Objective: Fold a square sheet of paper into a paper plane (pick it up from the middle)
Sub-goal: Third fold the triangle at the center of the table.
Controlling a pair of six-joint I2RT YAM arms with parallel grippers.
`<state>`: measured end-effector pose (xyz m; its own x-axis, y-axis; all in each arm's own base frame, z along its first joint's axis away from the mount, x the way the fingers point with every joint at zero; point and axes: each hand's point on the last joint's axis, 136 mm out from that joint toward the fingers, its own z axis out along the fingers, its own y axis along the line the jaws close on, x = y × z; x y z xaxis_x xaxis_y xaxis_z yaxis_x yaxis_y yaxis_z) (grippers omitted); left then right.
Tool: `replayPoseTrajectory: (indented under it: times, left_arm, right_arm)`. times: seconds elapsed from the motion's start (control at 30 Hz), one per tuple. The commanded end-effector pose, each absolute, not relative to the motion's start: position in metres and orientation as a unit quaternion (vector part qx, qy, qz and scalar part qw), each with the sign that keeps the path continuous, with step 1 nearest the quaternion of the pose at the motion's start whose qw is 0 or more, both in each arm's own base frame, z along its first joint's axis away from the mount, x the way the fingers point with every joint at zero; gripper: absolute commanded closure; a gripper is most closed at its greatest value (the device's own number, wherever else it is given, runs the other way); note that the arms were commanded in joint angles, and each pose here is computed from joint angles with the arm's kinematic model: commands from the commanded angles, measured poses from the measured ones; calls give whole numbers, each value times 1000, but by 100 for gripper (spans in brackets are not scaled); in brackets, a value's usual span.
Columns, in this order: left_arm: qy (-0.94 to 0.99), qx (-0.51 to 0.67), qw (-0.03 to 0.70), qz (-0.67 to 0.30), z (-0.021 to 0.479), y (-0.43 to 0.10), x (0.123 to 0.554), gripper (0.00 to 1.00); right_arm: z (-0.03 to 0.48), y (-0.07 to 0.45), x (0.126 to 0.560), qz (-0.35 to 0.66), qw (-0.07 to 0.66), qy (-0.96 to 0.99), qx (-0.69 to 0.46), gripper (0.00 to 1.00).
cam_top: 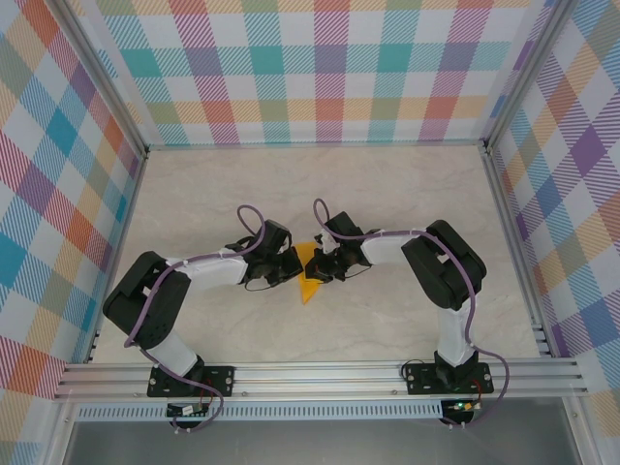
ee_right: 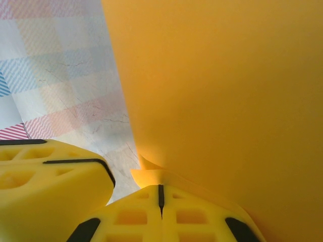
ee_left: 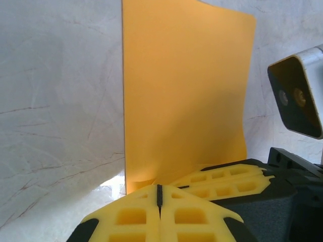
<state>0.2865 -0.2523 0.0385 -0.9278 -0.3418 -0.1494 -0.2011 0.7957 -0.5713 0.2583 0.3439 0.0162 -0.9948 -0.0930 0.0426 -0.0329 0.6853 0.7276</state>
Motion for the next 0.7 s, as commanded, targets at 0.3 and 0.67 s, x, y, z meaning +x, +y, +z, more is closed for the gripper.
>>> replayPoseTrajectory:
  times: [0.3,0.67]
  left_arm:
    - [934,-181,91,-293,16,-253,275,100]
    - [933,-174,102,-299,25,-256,280,100]
  right_arm:
    - [-16,328,249,-348,65,-935,8,100]
    - [-18,327,248,-346,66,-936,8,100]
